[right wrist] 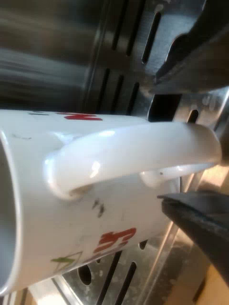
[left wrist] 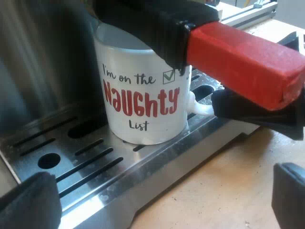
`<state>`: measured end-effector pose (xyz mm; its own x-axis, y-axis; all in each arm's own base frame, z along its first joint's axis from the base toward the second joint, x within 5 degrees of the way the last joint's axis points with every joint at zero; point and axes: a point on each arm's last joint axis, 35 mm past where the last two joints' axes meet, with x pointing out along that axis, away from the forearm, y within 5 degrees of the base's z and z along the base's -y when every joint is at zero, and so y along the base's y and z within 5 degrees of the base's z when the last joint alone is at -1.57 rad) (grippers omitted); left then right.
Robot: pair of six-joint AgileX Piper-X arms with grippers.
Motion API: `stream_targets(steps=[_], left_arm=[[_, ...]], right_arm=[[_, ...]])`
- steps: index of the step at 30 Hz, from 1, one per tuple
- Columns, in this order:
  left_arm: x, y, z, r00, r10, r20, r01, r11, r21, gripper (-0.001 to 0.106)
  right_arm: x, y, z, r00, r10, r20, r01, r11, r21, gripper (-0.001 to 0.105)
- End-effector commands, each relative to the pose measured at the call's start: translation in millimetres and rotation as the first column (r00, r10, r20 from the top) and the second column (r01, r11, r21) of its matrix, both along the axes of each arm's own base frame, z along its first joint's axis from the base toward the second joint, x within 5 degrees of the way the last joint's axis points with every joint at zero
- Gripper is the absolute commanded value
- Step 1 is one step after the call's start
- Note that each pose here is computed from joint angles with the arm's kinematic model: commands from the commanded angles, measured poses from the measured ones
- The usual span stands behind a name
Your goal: Place mug into machine
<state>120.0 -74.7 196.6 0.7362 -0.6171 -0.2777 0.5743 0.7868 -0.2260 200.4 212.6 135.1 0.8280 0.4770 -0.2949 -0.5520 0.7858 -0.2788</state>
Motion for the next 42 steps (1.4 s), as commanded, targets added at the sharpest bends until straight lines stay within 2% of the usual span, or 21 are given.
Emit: stream_targets(steps=[1, 9, 23, 30, 33, 35, 42], left_arm=[[0.5, -0.7, 4.8, 1.0, -0.004, 0.019, 0.004, 1.0, -0.03, 0.091], [0.5, -0.7, 4.8, 1.0, -0.004, 0.019, 0.004, 1.0, -0.03, 0.091], [0.5, -0.7, 4.8, 1.0, -0.003, 0.017, 0.004, 0.999, -0.032, 0.091], [0.5, -0.7, 4.8, 1.0, -0.003, 0.017, 0.004, 0.999, -0.032, 0.091], [0.5, -0.7, 4.8, 1.0, -0.003, 0.017, 0.004, 0.999, -0.032, 0.091], [0.9, -0.9, 6.7, 1.0, -0.004, 0.024, 0.005, 0.999, -0.032, 0.091], [-2.8, 1.2, 19.4, 0.997, -0.002, 0.078, 0.007, 0.998, -0.062, 0.091]], right_arm=[[1.5, 2.7, -4.1, 1.0, 0.016, 0.015, -0.017, 1.0, 0.021, 0.05], [15.5, 19.0, -4.6, 0.999, 0.019, 0.047, -0.022, 0.998, 0.064, 0.05], [48.6, 58.3, -2.2, 0.999, 0.04, 0.024, -0.041, 0.996, 0.073, 0.05], [49.0, 58.4, 0.2, 0.999, 0.035, 0.029, -0.037, 0.996, 0.076, 0.05], [45.9, 54.6, 2.4, 1.0, 0.007, 0.0, -0.007, 0.999, 0.045, 0.05], [40.9, 48.4, 3.8, 0.999, -0.011, -0.047, 0.013, 0.999, 0.034, 0.05], [12.2, 25.5, 16.5, 0.998, 0.007, -0.057, -0.006, 1.0, 0.019, 0.05]])
